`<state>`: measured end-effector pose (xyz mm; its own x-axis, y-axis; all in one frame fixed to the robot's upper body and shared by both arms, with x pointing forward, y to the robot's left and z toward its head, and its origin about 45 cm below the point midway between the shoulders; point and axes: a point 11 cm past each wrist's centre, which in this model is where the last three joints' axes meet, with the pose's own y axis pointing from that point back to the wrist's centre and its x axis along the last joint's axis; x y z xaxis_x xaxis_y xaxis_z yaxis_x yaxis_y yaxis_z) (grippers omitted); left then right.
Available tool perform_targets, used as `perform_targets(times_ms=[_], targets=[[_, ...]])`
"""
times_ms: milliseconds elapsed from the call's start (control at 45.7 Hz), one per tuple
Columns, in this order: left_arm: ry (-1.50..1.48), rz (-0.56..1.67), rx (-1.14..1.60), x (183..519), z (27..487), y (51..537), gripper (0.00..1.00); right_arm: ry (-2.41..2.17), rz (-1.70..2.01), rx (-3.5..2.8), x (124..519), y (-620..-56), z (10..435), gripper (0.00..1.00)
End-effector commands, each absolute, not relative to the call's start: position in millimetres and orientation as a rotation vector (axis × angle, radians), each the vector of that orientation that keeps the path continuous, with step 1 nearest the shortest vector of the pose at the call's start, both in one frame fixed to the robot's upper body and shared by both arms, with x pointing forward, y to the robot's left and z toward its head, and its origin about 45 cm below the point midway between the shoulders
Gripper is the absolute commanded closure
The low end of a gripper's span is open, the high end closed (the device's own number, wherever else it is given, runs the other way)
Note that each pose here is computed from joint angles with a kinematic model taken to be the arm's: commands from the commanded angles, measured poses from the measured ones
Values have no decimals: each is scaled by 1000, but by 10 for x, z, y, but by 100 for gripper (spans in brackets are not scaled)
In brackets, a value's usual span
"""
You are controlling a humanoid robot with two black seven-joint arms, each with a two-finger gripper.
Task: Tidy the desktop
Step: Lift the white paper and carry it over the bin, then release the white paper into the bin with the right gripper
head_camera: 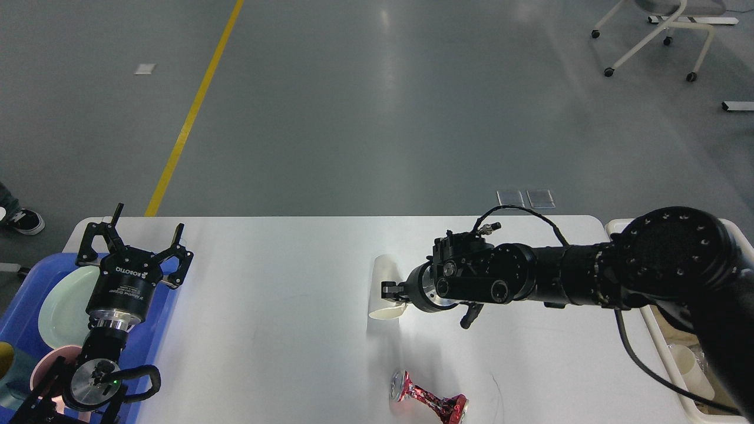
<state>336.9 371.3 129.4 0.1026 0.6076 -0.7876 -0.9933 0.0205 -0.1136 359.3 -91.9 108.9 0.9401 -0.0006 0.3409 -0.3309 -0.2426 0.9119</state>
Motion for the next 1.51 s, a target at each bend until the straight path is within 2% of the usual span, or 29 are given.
perform_targets(times_ms=[0,219,416,656,1094,1313,1488], targets=[[633,1378,-782,3369,1294,3713,4,-215,304,1727,3656,-1172,1389,100],[633,1378,-782,3369,1294,3713,4,-186,281,1589,3630,-1659,2113,100],[634,1378,-781,3369,1293,3711,4,-118,240,1538,3450,-1969,2671,100],[634,1380,-781,3364,1289,3714,4,-135,149,1465,3116,-2297,3097,100],[633,1379,-782,3369,1294,3713,4,-253,77,1445,3146,-2506,3130,100],[634,1380,-781,3364,1289,3714,4,-370,4,1399,3202,-2952,3186,100],[634,1381,-781,3364,1288,3715,4,-508,-104,1381,3288,-3550,3083,100]])
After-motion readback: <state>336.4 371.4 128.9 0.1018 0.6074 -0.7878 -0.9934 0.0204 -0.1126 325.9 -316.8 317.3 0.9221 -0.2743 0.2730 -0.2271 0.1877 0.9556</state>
